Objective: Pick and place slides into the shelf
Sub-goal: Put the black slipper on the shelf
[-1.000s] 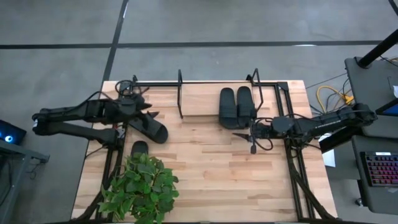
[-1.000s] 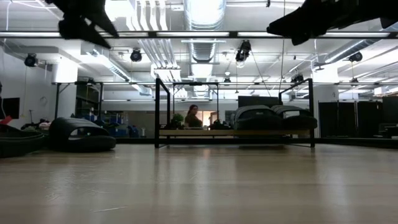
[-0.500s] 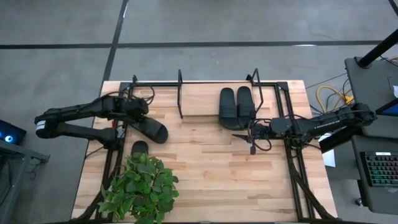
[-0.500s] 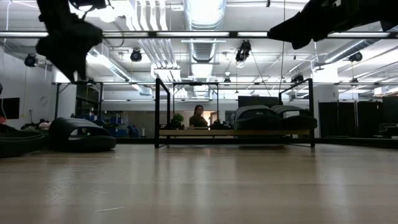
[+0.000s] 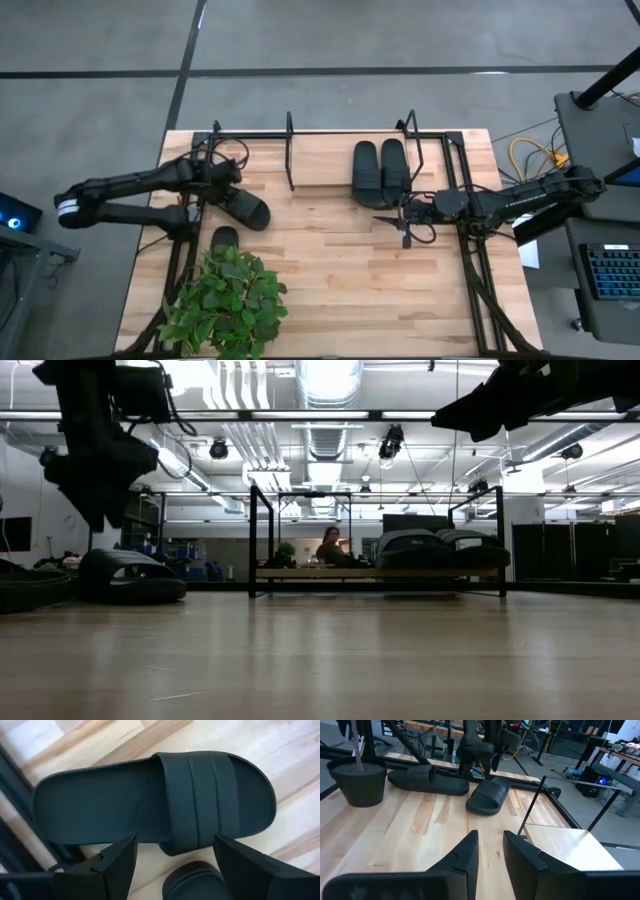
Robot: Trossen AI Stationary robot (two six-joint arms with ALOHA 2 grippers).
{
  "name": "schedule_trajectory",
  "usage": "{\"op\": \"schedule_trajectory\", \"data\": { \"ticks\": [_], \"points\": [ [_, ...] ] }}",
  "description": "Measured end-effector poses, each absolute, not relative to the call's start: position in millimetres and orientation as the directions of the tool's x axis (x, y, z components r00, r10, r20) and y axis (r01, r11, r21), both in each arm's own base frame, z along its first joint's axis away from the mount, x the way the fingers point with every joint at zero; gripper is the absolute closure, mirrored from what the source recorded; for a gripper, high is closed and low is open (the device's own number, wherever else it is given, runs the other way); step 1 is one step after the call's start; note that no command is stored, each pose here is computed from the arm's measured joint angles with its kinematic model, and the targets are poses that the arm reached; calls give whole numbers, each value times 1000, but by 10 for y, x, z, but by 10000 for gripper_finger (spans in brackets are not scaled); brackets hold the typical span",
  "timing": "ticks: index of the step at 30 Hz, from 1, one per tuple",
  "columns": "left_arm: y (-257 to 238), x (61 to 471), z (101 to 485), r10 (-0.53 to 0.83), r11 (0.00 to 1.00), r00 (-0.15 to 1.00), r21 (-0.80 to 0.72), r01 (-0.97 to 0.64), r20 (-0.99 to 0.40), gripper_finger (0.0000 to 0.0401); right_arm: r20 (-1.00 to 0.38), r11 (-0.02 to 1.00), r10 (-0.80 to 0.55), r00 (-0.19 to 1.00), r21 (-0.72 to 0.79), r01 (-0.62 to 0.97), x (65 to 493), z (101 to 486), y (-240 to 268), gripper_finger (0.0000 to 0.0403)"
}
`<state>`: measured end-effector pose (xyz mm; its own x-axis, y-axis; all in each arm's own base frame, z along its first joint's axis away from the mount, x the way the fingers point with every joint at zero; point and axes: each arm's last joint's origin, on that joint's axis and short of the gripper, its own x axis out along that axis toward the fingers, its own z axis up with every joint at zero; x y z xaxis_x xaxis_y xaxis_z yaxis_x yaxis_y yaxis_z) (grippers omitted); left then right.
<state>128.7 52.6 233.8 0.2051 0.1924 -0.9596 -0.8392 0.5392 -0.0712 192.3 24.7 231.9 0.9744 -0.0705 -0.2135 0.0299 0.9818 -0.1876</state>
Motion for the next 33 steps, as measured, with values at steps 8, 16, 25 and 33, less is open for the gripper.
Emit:
{"op": "schedule_trajectory", "data": {
  "ticks": [8,16,25,33],
  "points": [
    [639,1277,2157,109,532,348,-241,-811,-931,157,-215,982,-70,974,-187,30,1922,2314,247,321],
    [719,1241,2039,88,498,355,-267,-825,-931,157,-216,982,-70,974,-185,30,1922,2313,247,319],
    [722,1269,1786,-12,474,360,-322,-819,-933,157,-222,981,-70,973,-194,27,1920,2308,247,328],
    [763,1409,1721,-103,467,472,-461,-754,-876,202,-222,980,-70,973,-197,26,1920,2307,247,326]
  ]
}}
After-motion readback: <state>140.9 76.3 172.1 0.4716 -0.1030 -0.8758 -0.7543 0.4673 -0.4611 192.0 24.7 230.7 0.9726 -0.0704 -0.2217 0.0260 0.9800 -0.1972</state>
